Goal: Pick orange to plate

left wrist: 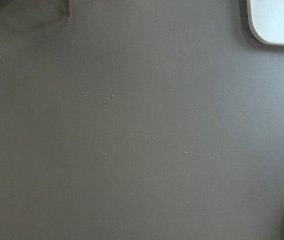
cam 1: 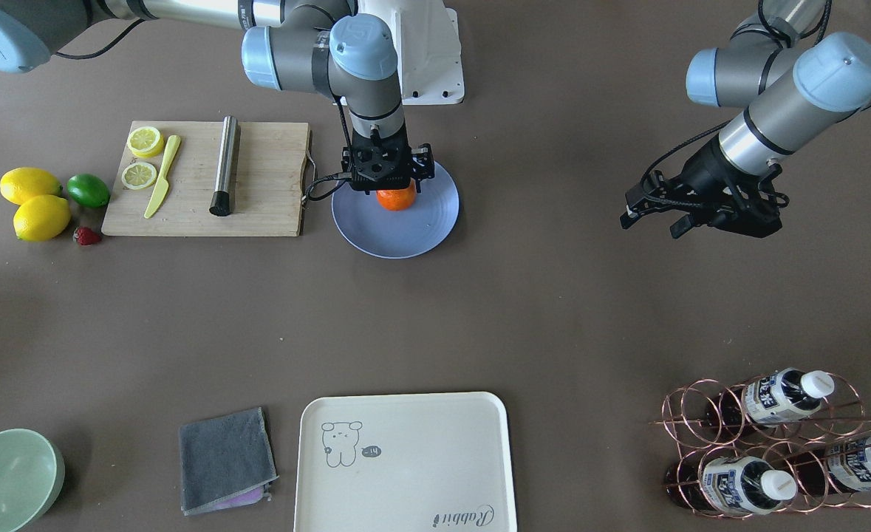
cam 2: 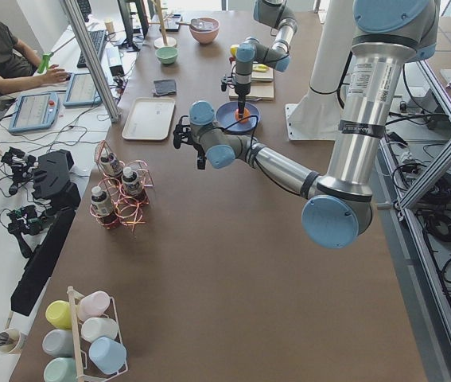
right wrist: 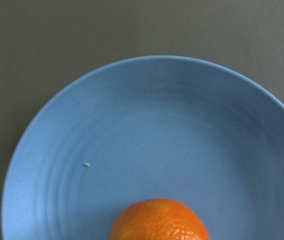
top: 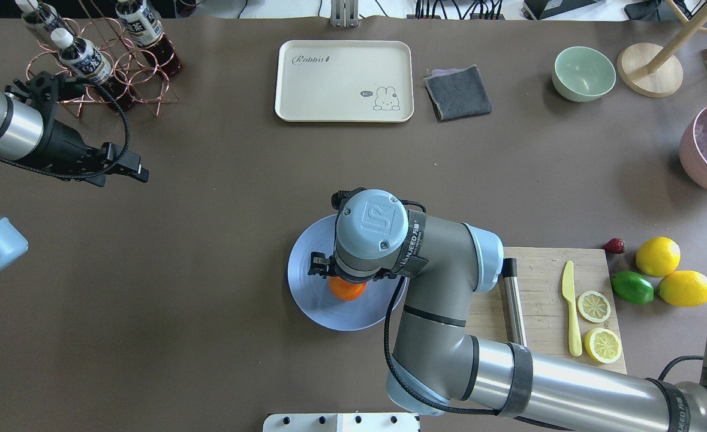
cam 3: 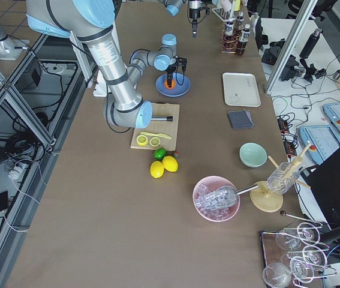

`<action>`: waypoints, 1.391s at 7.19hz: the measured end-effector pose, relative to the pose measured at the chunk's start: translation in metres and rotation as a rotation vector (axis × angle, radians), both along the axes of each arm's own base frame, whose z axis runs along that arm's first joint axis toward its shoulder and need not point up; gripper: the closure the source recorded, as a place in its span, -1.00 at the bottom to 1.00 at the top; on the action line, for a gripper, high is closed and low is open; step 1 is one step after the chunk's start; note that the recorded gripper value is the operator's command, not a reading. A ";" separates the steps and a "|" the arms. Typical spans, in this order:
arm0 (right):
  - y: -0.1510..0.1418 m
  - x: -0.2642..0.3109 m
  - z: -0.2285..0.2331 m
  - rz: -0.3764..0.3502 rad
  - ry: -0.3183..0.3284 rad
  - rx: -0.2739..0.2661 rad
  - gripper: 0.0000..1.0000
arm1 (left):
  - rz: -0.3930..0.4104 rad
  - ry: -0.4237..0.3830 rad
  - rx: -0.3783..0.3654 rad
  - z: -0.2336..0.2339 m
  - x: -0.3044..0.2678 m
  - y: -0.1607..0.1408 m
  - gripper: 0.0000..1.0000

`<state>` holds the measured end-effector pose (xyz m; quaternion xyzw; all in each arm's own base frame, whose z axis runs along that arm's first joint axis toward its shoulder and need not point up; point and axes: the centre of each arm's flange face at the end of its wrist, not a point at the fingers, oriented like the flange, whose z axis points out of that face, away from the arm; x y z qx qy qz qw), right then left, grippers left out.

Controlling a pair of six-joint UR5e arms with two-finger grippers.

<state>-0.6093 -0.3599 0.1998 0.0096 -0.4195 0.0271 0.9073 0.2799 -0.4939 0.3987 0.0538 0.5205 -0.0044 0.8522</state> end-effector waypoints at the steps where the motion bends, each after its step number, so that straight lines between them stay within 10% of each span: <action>1: -0.007 0.011 -0.002 0.005 -0.010 -0.007 -1.00 | -0.004 -0.009 -0.007 0.008 -0.003 -0.001 -0.96; 5: -0.097 0.210 0.071 -0.008 -0.052 0.006 -1.00 | 0.012 -0.172 0.074 0.116 -0.139 -0.003 -0.96; 10: -0.145 0.551 0.334 -0.216 0.052 0.232 -1.00 | 0.031 -0.148 0.076 0.209 -0.295 0.025 -0.96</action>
